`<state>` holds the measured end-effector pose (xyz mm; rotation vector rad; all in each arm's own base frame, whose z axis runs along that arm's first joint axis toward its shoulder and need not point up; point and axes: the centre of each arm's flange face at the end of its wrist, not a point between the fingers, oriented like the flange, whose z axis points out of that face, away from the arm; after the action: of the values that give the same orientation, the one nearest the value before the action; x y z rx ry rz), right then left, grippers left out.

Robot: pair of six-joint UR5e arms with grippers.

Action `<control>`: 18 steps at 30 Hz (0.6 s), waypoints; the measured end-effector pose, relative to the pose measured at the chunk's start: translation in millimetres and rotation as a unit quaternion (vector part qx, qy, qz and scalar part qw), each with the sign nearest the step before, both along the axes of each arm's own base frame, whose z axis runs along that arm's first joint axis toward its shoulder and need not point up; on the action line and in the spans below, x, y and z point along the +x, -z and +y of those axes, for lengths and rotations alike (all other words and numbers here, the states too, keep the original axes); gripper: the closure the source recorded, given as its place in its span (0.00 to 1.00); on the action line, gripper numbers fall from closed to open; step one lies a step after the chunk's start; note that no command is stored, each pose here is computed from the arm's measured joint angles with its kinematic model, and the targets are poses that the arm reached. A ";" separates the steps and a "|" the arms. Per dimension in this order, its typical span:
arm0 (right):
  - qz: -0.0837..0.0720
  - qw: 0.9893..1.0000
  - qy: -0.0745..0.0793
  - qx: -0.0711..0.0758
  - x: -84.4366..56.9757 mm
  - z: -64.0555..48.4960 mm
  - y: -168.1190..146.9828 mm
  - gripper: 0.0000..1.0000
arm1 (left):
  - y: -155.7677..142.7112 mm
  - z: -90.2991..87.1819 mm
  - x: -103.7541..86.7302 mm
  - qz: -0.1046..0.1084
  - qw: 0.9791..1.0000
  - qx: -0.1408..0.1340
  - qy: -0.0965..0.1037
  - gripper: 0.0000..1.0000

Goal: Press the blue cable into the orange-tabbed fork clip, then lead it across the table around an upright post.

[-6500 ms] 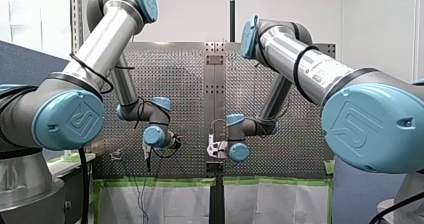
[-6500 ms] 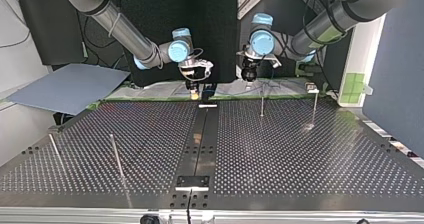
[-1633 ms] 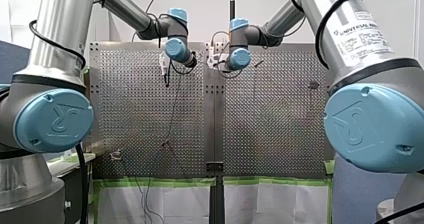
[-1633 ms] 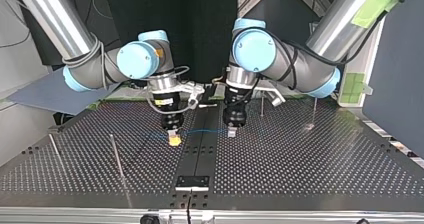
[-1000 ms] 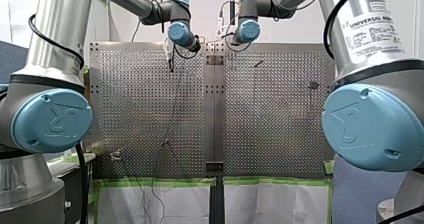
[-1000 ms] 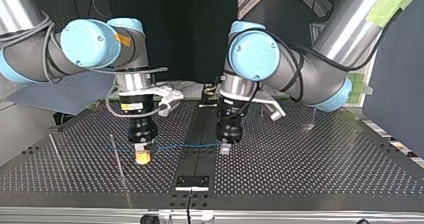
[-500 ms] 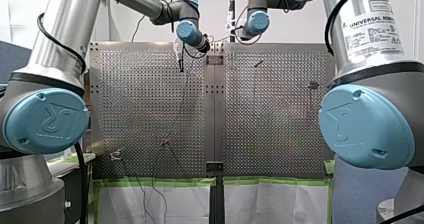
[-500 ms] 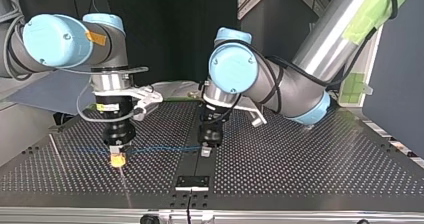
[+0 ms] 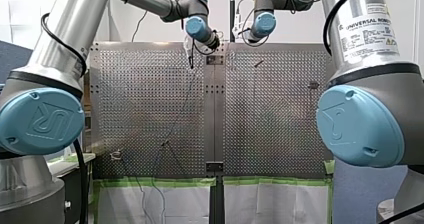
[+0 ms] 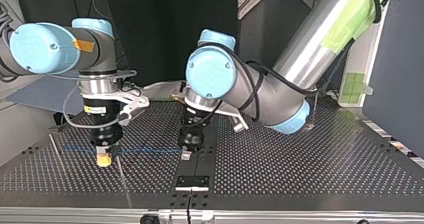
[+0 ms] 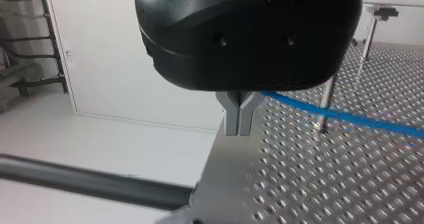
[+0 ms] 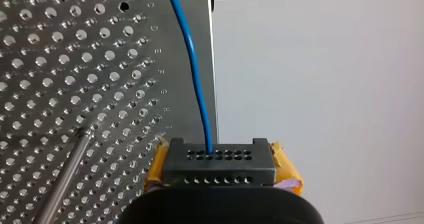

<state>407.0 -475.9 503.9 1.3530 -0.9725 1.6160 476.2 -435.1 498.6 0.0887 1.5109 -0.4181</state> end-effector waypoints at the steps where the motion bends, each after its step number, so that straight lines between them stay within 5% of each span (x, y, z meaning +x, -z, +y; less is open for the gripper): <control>1: 0.000 1.000 0.001 0.001 -1.2 -0.8 1.1 1.00 | -2.7 -2.3 -0.7 -0.002 1.000 -0.002 0.002 1.00; 18: 0.011 0.999 0.049 0.021 -52.0 -35.3 9.2 1.00 | 12.1 -58.0 9.2 0.012 0.999 0.003 0.031 1.00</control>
<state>355.1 -511.2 494.7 1.3276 -1.0485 1.5135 485.4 -493.1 486.5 0.1364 1.5354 -0.4663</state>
